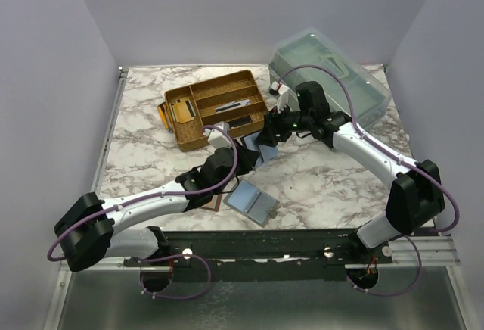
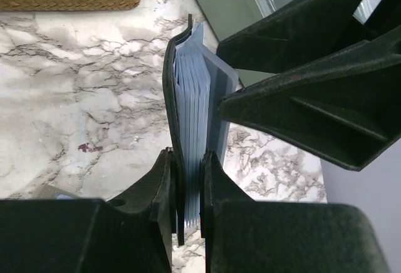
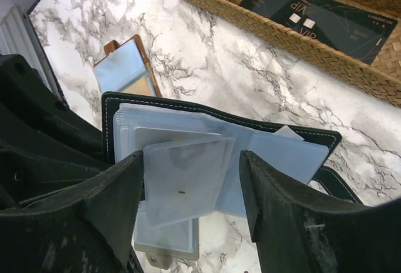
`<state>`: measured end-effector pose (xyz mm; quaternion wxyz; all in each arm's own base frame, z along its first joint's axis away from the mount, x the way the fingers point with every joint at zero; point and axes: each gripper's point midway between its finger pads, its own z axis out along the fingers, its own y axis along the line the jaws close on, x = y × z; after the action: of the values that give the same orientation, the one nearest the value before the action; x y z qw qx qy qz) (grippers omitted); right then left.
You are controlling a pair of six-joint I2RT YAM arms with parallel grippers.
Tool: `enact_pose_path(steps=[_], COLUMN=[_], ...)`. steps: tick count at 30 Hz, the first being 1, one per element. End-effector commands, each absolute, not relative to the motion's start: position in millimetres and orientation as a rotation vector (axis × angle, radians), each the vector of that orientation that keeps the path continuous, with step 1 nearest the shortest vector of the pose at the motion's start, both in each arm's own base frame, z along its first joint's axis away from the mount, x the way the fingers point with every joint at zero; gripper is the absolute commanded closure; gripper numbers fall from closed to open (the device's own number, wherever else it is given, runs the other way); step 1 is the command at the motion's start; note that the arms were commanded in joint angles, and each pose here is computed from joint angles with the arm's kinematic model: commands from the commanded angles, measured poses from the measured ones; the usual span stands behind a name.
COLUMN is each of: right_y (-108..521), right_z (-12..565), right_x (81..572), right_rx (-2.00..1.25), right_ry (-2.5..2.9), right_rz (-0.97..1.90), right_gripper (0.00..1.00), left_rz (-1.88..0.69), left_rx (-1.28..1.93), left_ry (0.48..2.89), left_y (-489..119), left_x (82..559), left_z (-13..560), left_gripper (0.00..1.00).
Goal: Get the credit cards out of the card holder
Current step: Remove the credit card from the card holder.
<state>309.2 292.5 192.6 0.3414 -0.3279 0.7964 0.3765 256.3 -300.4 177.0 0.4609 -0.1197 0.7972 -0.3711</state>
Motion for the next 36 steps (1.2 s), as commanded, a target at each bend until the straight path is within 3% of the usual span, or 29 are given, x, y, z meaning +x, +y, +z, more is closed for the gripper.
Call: enact_pose_path(steps=[1,5,11,20,31,36], right_y=[286,282,286,286,287,286], right_z=[190,190,188,215,230,220], right_x=[315,316,306,272,247,258], right_rx=[-0.84,-0.83,-0.847,-0.892,-0.961,-0.917], right_ry=[2.091,2.09,2.088,1.975,1.881,1.935], right_rz=[0.898,0.866,0.94,1.303,1.499,1.443], right_gripper=[0.42,0.58,0.59,0.75,0.78,0.75], left_rz=[-0.907,-0.9,-0.93,-0.973,-1.074,-1.113], left_rx=[-0.342,-0.344,-0.332,-0.284,-0.207,-0.2], left_ry=[1.895,1.882,1.864,1.807,1.76,1.745], left_y=[-295,-288,-281,-260,-261,-262], left_x=[263,260,252,235,220,216], left_z=[202,208,215,227,239,243], left_gripper=[1.0,1.0,1.0,1.0,1.0,1.0])
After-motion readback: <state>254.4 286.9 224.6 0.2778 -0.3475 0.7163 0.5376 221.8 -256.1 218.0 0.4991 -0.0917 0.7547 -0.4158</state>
